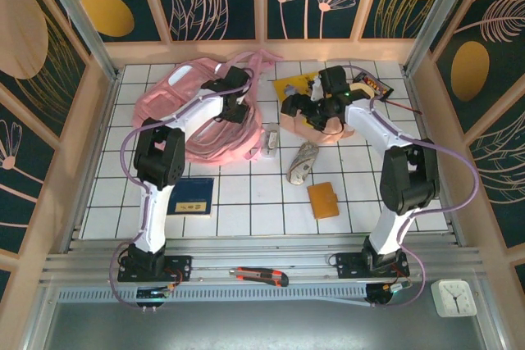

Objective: Pack the student bag

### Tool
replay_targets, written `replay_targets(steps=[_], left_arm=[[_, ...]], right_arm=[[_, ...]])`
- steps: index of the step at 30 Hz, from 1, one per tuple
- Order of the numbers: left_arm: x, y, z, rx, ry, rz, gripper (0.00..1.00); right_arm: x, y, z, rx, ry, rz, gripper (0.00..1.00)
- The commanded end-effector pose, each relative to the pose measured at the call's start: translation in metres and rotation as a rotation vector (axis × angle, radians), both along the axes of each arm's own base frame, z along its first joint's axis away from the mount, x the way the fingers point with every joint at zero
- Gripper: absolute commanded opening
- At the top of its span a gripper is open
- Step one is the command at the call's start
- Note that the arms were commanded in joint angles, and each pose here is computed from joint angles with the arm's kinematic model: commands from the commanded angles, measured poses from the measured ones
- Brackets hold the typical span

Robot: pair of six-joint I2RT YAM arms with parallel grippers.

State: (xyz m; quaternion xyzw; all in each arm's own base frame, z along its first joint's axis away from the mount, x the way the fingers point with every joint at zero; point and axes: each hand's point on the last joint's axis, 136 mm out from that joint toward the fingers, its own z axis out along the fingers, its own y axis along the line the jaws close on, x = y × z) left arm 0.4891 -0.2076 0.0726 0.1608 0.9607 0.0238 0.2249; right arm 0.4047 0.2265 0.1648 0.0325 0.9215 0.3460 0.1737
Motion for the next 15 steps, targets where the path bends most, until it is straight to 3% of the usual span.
replay_targets(steps=[1,5,10,13,15], left_arm=[[-0.007,0.008,0.022,0.015,-0.008,-0.031,0.0],[-0.008,-0.001,0.08,-0.03,-0.146,-0.165,0.0],[-0.016,-0.009,0.162,-0.062,-0.35,-0.327,0.0],[-0.024,-0.013,0.192,-0.088,-0.415,-0.392,0.0],[-0.031,-0.015,0.199,-0.091,-0.43,-0.439,0.0]], right_arm=[[0.003,-0.002,0.029,0.029,-0.105,-0.006,0.88],[0.012,-0.001,0.062,0.068,-0.279,-0.004,0.88],[0.02,0.001,0.115,0.107,-0.611,0.036,0.87],[0.016,0.007,0.133,0.124,-0.792,0.099,0.86],[0.021,0.011,0.131,0.119,-0.815,0.118,0.82]])
